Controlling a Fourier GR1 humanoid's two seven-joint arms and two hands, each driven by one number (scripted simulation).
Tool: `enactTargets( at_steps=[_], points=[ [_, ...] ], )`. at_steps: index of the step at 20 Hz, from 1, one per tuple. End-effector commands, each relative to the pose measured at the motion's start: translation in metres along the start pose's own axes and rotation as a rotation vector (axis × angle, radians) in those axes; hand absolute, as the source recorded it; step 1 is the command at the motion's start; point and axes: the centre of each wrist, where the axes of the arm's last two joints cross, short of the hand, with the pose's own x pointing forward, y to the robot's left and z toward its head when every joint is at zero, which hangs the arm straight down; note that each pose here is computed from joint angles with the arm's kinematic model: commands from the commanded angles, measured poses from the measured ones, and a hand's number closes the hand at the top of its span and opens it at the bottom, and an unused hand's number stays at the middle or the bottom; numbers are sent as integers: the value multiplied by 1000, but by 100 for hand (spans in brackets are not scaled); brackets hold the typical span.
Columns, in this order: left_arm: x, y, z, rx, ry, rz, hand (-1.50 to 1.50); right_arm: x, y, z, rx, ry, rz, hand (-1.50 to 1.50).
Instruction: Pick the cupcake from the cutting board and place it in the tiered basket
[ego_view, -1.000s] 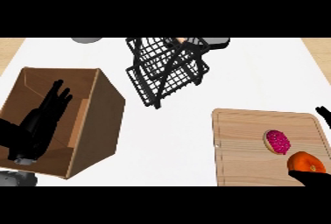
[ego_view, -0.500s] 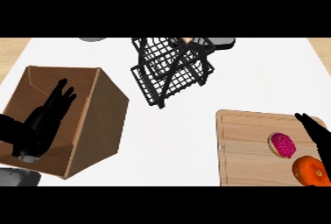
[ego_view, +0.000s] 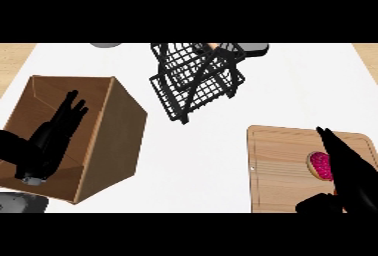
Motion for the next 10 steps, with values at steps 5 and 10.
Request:
enactTargets(
  at_steps=[5,10],
  points=[
    [-24,7,-1,18,74,21,0,-15,42,-25,-38,67,36,-150],
    [-17,-7,-5,10,58,-2,0,-33,49,-36,-89,79,69,-150]
  ],
)
